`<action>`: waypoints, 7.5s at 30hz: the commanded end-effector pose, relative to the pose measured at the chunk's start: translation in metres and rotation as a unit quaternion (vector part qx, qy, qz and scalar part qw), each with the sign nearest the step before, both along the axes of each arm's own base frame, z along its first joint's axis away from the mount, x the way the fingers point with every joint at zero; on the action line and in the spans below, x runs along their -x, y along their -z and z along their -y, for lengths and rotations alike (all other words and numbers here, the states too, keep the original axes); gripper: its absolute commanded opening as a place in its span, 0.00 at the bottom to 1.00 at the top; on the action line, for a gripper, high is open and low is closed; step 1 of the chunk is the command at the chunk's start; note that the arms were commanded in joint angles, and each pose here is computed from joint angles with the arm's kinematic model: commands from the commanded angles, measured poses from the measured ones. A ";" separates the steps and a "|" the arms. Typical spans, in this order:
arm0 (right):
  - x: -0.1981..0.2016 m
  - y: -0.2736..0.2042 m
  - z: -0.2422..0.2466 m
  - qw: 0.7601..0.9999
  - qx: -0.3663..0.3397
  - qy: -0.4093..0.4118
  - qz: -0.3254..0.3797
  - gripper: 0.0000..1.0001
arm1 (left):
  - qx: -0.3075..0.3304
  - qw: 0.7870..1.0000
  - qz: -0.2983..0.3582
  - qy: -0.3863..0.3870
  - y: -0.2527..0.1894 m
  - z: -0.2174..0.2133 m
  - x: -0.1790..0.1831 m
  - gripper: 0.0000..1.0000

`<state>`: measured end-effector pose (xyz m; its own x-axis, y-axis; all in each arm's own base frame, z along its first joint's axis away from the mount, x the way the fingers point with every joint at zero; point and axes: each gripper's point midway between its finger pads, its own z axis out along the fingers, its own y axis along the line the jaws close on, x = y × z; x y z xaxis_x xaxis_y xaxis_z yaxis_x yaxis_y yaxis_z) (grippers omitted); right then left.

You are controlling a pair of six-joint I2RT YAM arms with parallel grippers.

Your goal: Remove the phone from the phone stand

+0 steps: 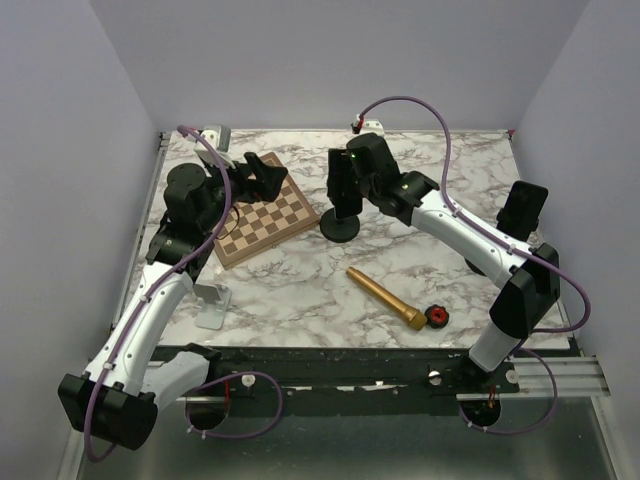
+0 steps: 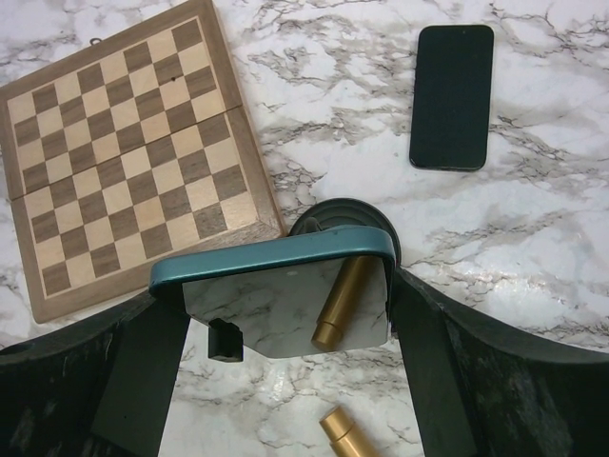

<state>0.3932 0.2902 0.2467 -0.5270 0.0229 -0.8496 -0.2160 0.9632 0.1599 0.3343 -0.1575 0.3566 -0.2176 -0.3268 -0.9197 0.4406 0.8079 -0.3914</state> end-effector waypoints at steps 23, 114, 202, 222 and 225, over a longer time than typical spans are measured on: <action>0.012 -0.001 -0.016 0.999 -0.041 -0.021 -0.009 0.08 | 0.009 0.999 -0.035 0.034 0.008 0.015 -0.004 0.89; 0.061 -0.029 -0.044 0.943 -0.099 -0.311 -0.063 0.01 | -0.137 0.944 -0.098 0.283 0.115 0.129 0.005 0.00; 0.101 -0.021 0.068 0.992 -0.079 -0.101 -0.014 0.01 | -0.139 0.958 -0.091 0.234 0.085 0.107 0.006 0.56; 0.067 0.048 0.131 0.993 0.003 0.099 -0.064 0.01 | -0.145 0.989 0.040 0.010 -0.001 0.022 0.021 0.99; 0.055 0.061 0.142 0.989 0.018 0.119 -0.086 0.01 | -0.145 0.987 0.059 -0.027 -0.011 0.006 0.023 0.99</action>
